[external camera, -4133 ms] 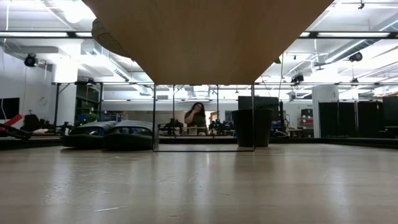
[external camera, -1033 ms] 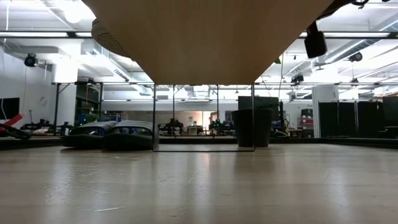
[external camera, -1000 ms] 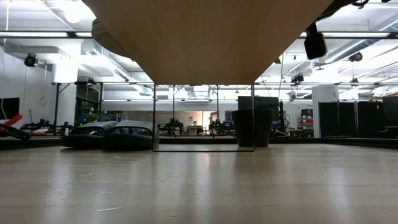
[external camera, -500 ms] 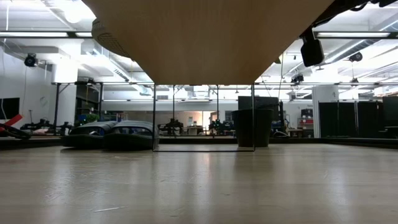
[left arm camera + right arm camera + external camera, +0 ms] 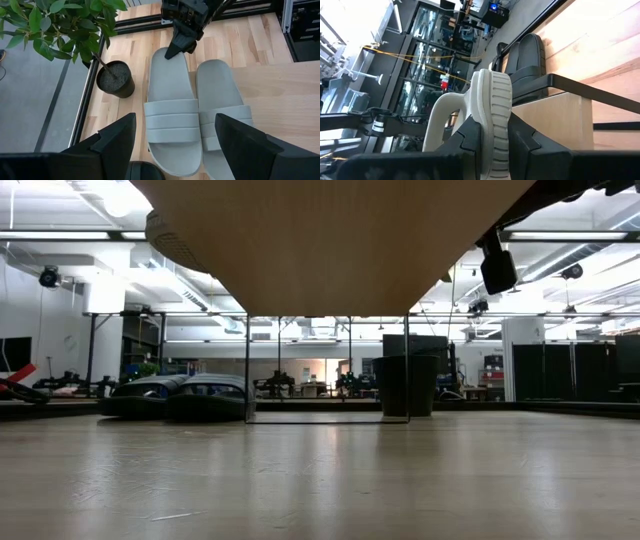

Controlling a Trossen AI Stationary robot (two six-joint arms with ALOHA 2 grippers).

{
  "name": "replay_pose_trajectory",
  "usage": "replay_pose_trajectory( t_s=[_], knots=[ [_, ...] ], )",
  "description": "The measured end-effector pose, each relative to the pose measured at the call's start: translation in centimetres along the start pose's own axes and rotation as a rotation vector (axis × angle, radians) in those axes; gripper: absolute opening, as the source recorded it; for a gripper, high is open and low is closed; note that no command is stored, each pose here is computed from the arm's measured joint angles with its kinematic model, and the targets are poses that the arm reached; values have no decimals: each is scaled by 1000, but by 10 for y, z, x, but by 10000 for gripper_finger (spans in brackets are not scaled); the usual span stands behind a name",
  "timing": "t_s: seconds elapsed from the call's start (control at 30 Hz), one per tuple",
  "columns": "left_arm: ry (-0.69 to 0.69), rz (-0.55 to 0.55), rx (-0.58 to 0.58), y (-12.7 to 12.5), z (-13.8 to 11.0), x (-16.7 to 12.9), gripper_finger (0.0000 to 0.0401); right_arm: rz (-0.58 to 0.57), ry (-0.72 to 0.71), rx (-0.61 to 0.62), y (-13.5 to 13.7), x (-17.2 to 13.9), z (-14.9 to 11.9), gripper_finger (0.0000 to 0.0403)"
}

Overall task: Pick and place slides into the shelf
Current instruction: Put the gray slipper on the shelf

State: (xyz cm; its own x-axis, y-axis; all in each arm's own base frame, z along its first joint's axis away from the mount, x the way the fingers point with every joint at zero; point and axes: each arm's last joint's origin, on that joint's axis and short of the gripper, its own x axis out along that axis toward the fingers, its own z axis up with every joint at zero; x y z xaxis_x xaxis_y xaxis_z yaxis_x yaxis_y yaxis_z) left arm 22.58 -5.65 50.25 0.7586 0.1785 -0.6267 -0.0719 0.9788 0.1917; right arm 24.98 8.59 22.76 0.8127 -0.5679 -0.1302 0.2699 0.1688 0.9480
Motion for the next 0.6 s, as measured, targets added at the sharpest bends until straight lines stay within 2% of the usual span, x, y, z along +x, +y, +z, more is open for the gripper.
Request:
replay_pose_trajectory(
  t_s=[0.6],
  knots=[
    [0, -2, -2, 0, 0, 0, 256, -13, 35, 1, -3, 9, 2, 45]
  ],
)
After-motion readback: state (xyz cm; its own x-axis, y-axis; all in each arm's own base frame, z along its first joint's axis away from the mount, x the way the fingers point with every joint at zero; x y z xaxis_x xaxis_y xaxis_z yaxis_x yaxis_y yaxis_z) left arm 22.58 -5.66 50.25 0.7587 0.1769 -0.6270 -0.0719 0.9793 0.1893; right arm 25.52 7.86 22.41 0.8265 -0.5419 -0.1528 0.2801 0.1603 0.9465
